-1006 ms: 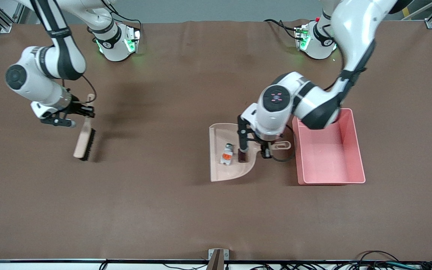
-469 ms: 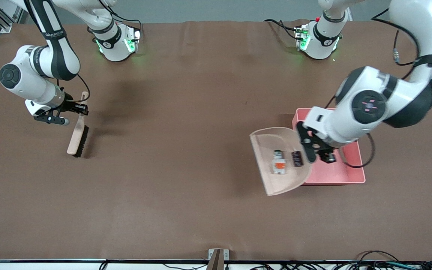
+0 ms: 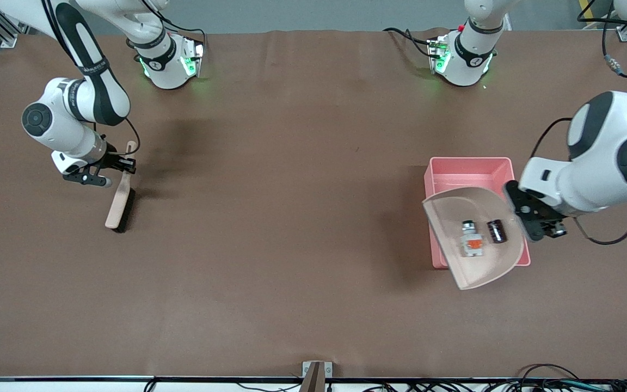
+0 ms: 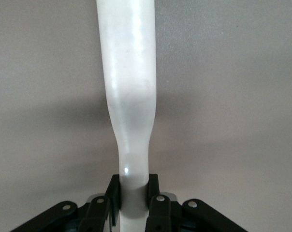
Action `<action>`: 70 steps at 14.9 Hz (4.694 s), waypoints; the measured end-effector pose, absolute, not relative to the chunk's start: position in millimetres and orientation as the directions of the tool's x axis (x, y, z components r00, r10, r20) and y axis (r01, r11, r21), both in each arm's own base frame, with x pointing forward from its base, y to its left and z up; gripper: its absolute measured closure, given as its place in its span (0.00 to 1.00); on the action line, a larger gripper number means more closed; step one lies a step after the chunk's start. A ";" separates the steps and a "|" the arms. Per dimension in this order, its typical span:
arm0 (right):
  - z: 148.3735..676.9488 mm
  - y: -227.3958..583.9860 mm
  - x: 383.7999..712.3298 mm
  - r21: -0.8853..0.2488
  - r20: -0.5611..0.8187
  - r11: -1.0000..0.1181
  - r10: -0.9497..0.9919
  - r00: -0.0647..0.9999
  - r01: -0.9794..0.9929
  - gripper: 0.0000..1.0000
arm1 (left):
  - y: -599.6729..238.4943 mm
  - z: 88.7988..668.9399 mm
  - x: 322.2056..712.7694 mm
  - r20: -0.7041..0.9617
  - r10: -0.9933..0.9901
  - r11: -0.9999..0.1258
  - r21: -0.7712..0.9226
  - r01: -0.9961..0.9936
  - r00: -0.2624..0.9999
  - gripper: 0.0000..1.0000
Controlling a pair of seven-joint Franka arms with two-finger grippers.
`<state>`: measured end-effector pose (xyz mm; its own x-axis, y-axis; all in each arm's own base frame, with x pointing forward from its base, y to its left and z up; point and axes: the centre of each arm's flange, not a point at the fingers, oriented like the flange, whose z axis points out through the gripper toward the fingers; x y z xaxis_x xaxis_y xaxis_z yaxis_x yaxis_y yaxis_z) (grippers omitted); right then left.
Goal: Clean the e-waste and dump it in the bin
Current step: 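Tilt the dustpan over the pink bin with the left gripper, then lower the dustpan onto the table beside the bin with the left gripper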
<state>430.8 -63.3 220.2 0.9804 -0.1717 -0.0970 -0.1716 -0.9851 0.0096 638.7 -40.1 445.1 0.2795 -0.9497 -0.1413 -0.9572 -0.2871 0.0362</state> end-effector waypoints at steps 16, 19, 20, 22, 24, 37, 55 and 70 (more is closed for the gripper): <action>253.6 -69.2 462.8 0.007 -0.115 -0.984 -0.175 0.978 -0.176 0.00 | 50.3 377.1 574.2 -0.406 -0.911 -0.099 0.034 -0.995 0.077 0.66; 315.3 -74.2 496.9 0.003 -0.188 -0.984 -0.174 0.967 -0.176 0.00 | 52.0 378.6 572.3 -0.459 -0.887 -0.064 0.025 -0.998 0.046 0.66; 338.9 -75.4 506.5 0.001 -0.202 -0.984 -0.173 0.964 -0.176 0.00 | 53.3 379.7 572.9 -0.480 -0.876 -0.050 0.020 -0.999 0.034 0.66; 386.1 -76.7 520.2 -0.001 -0.235 -0.985 -0.169 0.957 -0.174 0.00 | 55.4 380.6 573.7 -0.511 -0.860 -0.028 0.016 -0.999 0.016 0.66; 439.9 -77.2 527.2 -0.003 -0.271 -0.985 -0.164 0.948 -0.172 0.00 | 55.8 380.4 573.8 -0.526 -0.850 -0.015 0.015 -1.000 0.005 0.66; 654.7 -56.3 507.9 -0.026 -0.070 -0.991 -0.127 0.989 -0.129 0.00 | -12.3 440.3 597.2 -0.420 -0.907 0.029 -0.105 -0.994 0.018 0.66; 696.1 -70.8 518.1 0.063 0.035 -0.985 -0.159 0.987 -0.161 0.00 | -367.8 336.1 544.9 -0.097 -0.995 -0.009 -0.012 -1.000 0.010 0.66; 685.9 -73.5 513.4 0.064 -0.059 -0.988 -0.145 0.988 -0.142 0.00 | -407.6 238.3 515.5 -0.262 -0.965 0.000 -0.019 -1.000 0.005 0.66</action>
<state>513.4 -73.5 685.9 0.9876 -0.1453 -0.0593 -0.1415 -0.9879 0.0639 515.5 -407.6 238.3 0.0055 -0.9652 -0.2615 -0.9998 -0.0004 -0.0194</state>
